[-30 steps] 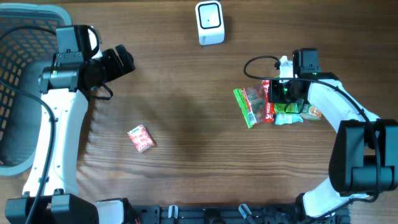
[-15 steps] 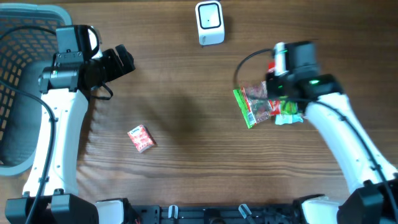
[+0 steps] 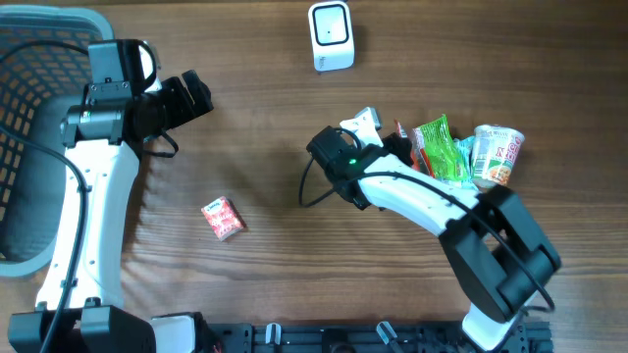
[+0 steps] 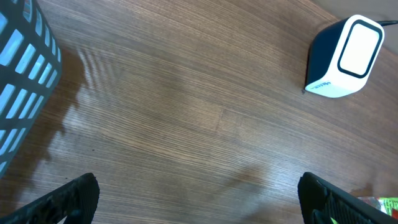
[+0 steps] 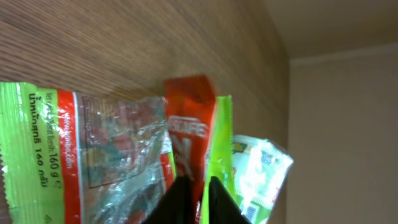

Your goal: Scan the item barcode

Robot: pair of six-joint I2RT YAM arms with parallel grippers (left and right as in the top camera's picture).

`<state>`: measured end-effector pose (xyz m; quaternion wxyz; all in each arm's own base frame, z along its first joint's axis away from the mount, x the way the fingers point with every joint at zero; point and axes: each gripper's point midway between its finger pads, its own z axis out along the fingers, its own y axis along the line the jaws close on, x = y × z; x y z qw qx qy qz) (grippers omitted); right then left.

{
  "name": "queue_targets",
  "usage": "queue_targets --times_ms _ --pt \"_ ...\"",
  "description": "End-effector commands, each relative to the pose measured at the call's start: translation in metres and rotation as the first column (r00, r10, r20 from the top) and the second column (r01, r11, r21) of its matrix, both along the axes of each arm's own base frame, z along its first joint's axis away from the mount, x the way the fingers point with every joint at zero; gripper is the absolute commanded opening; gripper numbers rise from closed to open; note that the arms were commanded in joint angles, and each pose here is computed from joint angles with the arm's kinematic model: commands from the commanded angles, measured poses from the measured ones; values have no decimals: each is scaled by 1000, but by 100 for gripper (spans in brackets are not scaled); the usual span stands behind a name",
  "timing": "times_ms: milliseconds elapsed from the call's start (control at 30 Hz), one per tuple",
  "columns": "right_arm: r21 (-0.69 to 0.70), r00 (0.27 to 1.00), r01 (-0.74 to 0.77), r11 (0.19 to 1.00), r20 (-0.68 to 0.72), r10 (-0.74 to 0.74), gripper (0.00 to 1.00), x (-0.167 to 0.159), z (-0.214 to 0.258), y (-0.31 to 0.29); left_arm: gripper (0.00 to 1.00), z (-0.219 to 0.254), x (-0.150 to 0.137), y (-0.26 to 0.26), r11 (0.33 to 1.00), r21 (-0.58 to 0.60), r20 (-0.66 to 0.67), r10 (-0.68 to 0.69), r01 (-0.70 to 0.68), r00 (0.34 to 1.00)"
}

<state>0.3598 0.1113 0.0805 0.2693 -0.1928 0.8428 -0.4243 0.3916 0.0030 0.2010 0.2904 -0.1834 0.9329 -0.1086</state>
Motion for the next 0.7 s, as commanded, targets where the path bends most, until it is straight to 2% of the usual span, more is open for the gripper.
queue_targets --times_ms 0,33,267,367,433,500,600,667 --pt "67 1000 -4 998 -16 5 37 1 -13 9 100 5 1 3 1000 11 17 -1 1 1000" --pt "120 999 -12 993 -41 17 40 1 -21 16 100 5 1 3 1000 11 17 -1 1 1000" --pt "369 993 -31 929 -98 72 40 6 -32 48 100 5 1 3 1000 11 17 -1 1 1000" --pt "597 953 -135 791 -142 269 40 3 -5 95 100 5 1 3 1000 11 17 -1 1 1000" --pt "699 929 -157 698 -134 344 45 -7 17 112 100 5 1 3 1000 11 17 -1 1 1000" --pt "738 917 -143 659 -152 370 46 -17 26 113 100 5 1 3 1000 11 17 -1 1 1000" --pt "753 884 -44 656 -276 376 44 -39 14 100 100 5 1 3 1000 11 17 -1 1 1000" --pt "747 856 20 665 -357 375 38 -55 -3 92 100 5 1 3 1000 11 17 -1 1 1000"
